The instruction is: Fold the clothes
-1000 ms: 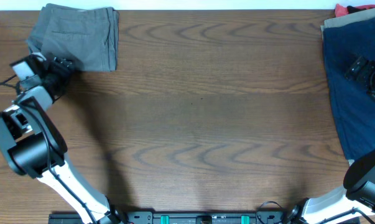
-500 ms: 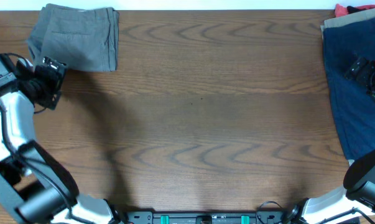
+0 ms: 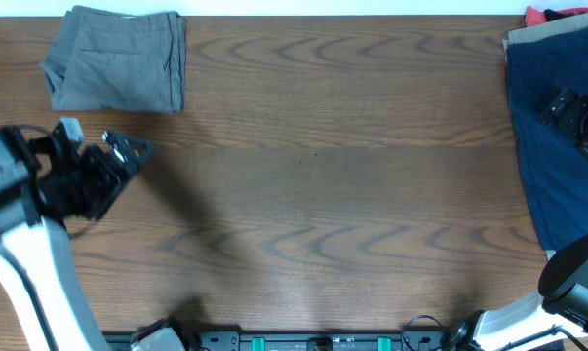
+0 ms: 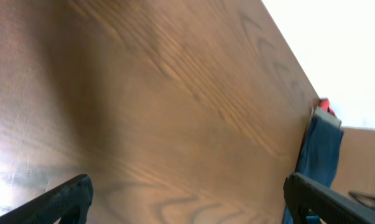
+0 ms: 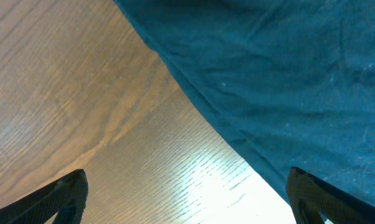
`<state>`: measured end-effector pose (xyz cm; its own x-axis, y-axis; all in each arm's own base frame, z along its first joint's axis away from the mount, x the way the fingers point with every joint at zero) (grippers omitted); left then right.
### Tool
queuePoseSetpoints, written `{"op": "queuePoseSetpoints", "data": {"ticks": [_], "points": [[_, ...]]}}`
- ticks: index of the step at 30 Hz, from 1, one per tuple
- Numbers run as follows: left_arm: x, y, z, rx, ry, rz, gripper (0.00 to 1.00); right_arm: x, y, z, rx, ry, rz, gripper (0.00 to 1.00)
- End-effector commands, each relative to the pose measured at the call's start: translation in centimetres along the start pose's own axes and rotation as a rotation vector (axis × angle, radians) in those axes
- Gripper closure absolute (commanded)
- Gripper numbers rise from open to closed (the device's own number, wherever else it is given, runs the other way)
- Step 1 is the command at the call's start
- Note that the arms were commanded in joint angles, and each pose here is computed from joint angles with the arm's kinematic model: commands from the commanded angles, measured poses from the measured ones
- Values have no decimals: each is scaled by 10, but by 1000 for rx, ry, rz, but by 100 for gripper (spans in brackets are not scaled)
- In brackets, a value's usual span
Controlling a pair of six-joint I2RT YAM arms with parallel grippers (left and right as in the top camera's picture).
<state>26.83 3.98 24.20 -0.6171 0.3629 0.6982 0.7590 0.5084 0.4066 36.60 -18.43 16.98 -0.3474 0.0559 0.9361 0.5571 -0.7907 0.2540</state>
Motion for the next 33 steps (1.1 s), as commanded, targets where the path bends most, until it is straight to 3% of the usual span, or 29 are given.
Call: {"op": "queuePoseSetpoints", "data": {"ticks": [1,13,25,33], "points": [[21,-24,-13,-97,11,-32,2,2,2,0,-13,3,-6,1],[63,-51,-39,-206,36,-176,2,2,1,1,-12,3,-5,1],[63,-51,-32,-204,84,-181,2,2,2,0,-13,3,-6,1],[42,-76,-37,-281,28,-127,2,2,2,0,-13,3,-6,1]]}}
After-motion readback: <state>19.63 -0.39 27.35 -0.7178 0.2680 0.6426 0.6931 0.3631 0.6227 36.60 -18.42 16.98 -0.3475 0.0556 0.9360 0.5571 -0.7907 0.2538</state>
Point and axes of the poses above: each gripper's point midway between its finger pads, its own x axis back along the fingers, its own z axis along the line the jaws close on, y = z × x, the point moved 1 cm from there along x, back along the fingers, and after that the axes turned 11 degrees about -x, right-handed, at the moved point
